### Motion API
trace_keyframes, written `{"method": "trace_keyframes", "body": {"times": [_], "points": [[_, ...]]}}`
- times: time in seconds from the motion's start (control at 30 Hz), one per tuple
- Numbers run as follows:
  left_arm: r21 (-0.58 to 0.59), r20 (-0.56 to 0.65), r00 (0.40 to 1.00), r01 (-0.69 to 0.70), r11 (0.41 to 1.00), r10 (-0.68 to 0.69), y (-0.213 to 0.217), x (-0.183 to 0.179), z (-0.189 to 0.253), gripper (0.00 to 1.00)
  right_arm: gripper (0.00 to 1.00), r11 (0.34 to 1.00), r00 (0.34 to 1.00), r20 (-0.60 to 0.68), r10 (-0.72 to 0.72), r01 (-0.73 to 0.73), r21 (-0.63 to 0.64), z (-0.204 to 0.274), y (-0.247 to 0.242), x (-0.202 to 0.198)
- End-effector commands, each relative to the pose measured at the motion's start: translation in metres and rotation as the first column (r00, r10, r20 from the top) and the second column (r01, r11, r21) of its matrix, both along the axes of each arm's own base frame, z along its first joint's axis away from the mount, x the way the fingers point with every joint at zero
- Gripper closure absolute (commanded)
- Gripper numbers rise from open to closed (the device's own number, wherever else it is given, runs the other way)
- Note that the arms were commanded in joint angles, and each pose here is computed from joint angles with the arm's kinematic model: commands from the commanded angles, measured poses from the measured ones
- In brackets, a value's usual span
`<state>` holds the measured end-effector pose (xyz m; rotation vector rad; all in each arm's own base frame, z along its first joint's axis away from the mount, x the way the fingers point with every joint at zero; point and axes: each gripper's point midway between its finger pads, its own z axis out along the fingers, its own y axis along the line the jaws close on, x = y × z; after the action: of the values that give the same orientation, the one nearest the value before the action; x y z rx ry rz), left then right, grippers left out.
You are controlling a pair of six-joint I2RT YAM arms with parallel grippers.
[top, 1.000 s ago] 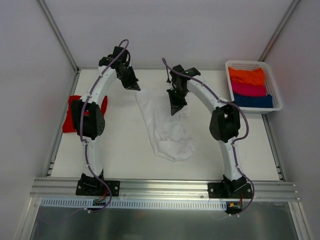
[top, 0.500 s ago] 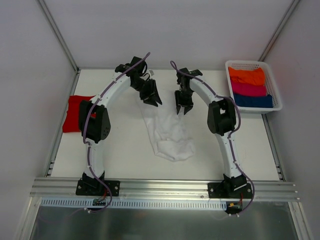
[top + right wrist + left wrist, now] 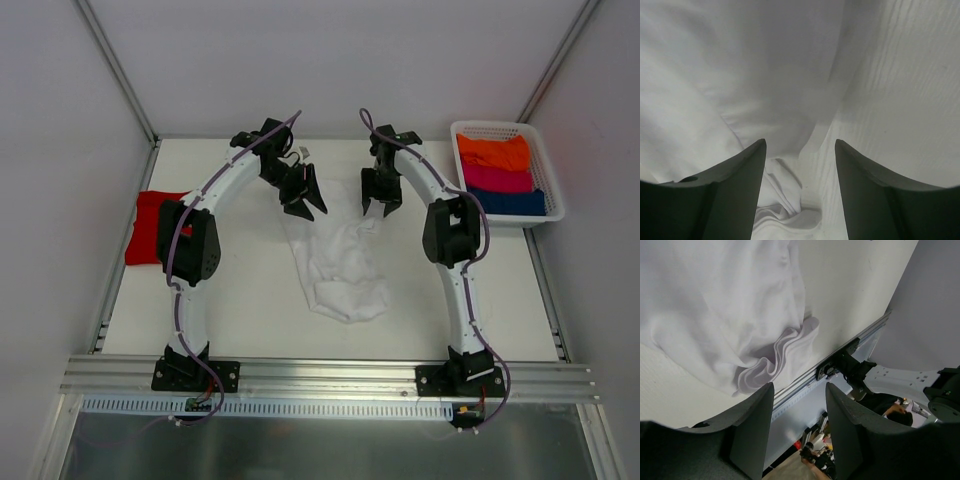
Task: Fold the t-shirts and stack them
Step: Flatten out the tshirt
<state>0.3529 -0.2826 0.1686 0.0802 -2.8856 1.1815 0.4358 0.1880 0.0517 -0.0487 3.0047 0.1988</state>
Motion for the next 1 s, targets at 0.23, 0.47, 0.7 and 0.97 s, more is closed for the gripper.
{"method": "trace_keyframes", "body": {"times": [0.23, 0.47, 0.7, 0.97], "points": [[-0.027, -0.023, 0.999, 0.039, 0.999, -0.040, -0.001, -0.017, 0.012, 0.54, 0.38, 1.000, 0.978, 0.209, -0.024, 0.019, 0.024, 0.030, 0.000, 0.049], [-0.013, -0.038, 0.998, 0.039, 0.999, -0.039, 0.001, -0.020, 0.009, 0.55, 0.37, 0.997, 0.967, 0.246, -0.062, 0.047, 0.066, 0.021, 0.004, 0.072], [-0.016, -0.038, 0.998, 0.043, 0.999, -0.044, 0.000, -0.019, 0.010, 0.55, 0.40, 0.990, 0.973, 0.199, -0.116, 0.096, 0.106, -0.002, 0.003, 0.077], [-0.031, -0.026, 0.998, 0.047, 0.998, -0.048, 0.000, -0.020, 0.017, 0.54, 0.73, 0.989, 0.980, 0.162, -0.113, 0.096, 0.110, -0.015, 0.001, 0.071]]}}
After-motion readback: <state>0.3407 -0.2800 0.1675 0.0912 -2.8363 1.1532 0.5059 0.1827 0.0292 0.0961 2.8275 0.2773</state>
